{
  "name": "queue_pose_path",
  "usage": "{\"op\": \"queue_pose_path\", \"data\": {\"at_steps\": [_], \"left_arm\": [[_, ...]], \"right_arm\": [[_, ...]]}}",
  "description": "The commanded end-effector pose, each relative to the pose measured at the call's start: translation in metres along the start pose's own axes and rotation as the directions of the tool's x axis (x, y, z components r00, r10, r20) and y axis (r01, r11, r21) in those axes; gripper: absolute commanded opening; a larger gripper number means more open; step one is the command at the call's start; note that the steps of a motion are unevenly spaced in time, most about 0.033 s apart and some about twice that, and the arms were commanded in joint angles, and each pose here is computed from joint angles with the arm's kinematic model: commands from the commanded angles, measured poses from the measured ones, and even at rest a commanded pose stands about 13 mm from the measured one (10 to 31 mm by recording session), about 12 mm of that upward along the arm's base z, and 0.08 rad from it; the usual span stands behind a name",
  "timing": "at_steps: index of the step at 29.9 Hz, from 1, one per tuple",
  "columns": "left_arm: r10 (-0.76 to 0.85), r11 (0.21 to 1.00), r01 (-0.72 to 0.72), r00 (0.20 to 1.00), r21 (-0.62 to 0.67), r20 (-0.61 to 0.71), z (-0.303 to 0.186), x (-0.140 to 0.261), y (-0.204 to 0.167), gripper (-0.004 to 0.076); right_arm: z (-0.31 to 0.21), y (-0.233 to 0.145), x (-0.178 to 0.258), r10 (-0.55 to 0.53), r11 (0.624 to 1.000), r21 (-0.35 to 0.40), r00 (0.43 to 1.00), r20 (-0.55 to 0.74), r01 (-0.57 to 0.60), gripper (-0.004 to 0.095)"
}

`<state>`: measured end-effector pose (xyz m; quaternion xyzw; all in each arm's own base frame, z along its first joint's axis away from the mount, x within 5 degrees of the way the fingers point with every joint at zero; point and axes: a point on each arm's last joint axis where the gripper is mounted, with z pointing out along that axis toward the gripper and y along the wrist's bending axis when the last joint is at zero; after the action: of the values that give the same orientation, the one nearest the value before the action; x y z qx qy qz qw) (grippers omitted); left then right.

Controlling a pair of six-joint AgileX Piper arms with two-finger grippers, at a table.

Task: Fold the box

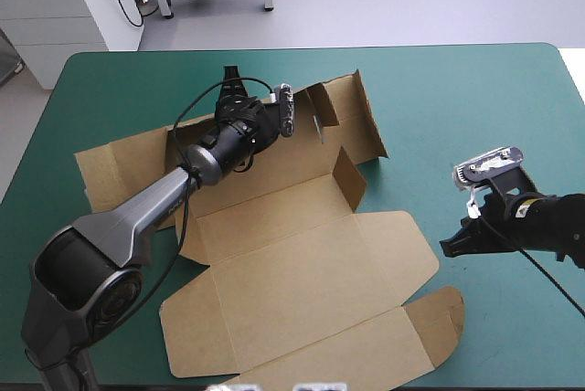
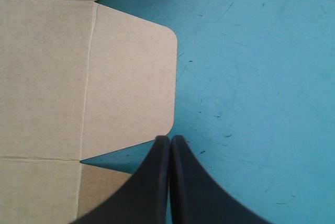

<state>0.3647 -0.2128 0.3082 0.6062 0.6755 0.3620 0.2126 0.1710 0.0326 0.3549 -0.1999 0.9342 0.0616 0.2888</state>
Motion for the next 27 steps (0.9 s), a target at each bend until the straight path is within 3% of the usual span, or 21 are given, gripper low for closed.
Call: {"op": "queue_pose_path", "data": {"at_steps": [1,13,23,27], "left_arm": [[0.036,0.992,-0.028,0.997,-0.122,0.063,-0.031,-0.003,0.017,-0.0008],[-0.044,0.970,0.125,0.934,-0.207,0.356,-0.111,-0.029,-0.001,-0.0008],[0.074,0.899,0.086,0.936,-0.430,0.343,-0.121,-0.028,-0.046,-0.0008],[0.096,0.893,0.074,0.932,-0.443,0.349,-0.119,-0.033,-0.062,-0.0008]], "right_arm": [[-0.010,-0.001,-0.006,-0.005,1.000,0.018,0.998,0.066,0.004,-0.0021],[-0.010,-0.001,-0.006,-0.005,1.000,0.018,0.998,0.066,0.004,-0.0021],[-0.010,-0.002,-0.008,0.022,0.999,0.023,0.996,0.084,-0.024,-0.0021],[-0.010,-0.003,-0.010,0.061,0.997,0.038,0.992,0.114,-0.066,-0.0021]]}}
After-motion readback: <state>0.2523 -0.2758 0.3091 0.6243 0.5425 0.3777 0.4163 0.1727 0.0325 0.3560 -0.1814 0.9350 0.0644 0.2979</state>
